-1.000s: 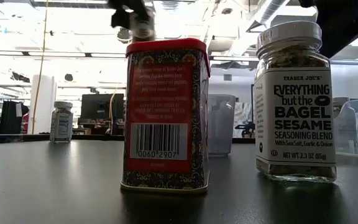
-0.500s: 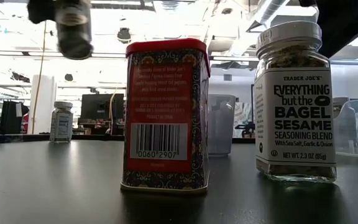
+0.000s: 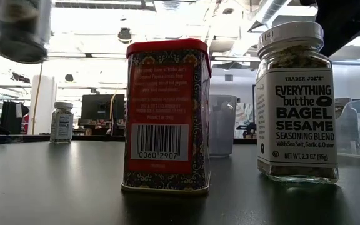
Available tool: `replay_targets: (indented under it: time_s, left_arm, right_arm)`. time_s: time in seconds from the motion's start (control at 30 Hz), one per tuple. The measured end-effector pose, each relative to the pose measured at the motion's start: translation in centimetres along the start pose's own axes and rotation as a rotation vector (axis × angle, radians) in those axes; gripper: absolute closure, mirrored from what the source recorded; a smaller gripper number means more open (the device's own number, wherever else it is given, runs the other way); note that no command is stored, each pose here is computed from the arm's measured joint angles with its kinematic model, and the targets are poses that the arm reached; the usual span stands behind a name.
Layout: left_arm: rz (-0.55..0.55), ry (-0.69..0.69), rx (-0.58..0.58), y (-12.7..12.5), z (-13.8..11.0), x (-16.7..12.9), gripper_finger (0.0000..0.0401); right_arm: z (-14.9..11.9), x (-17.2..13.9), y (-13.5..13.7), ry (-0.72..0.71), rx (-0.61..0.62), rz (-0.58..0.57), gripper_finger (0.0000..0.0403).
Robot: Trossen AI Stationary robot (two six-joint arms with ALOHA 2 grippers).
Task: Sort spices by type
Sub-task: Put the brown seasoning bottle into the gray bin
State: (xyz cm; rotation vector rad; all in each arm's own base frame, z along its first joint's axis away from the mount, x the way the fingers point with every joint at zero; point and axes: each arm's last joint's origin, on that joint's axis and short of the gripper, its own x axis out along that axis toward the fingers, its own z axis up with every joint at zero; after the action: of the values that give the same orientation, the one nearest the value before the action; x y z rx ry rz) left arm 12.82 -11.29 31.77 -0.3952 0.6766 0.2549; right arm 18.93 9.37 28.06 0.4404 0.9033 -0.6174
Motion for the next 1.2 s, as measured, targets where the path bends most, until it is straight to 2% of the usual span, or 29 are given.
replay_targets:
  time_s: [0.3, 0.47, 0.77, 1.2]
  left_arm:
    - [-0.163, 0.064, -0.014, -1.5, -3.0, -2.6, 0.0128]
    - [-0.202, 0.059, -0.016, -1.9, -4.4, -3.6, 0.0128]
    - [-0.047, 0.121, 0.062, -3.0, -7.9, -2.5, 0.0123]
    - [0.042, 0.133, 0.021, -4.7, -13.1, -1.8, 0.0119]
  right_arm:
    - [0.0, 0.0, 0.0, 0.0, 0.052, 0.0, 0.0131]
    - [0.0, 0.0, 0.0, 0.0, 0.053, 0.0, 0.0131]
    - [0.0, 0.0, 0.0, 0.0, 0.054, 0.0, 0.0131]
    - [0.0, 0.0, 0.0, 0.0, 0.047, -0.001, 0.0131]
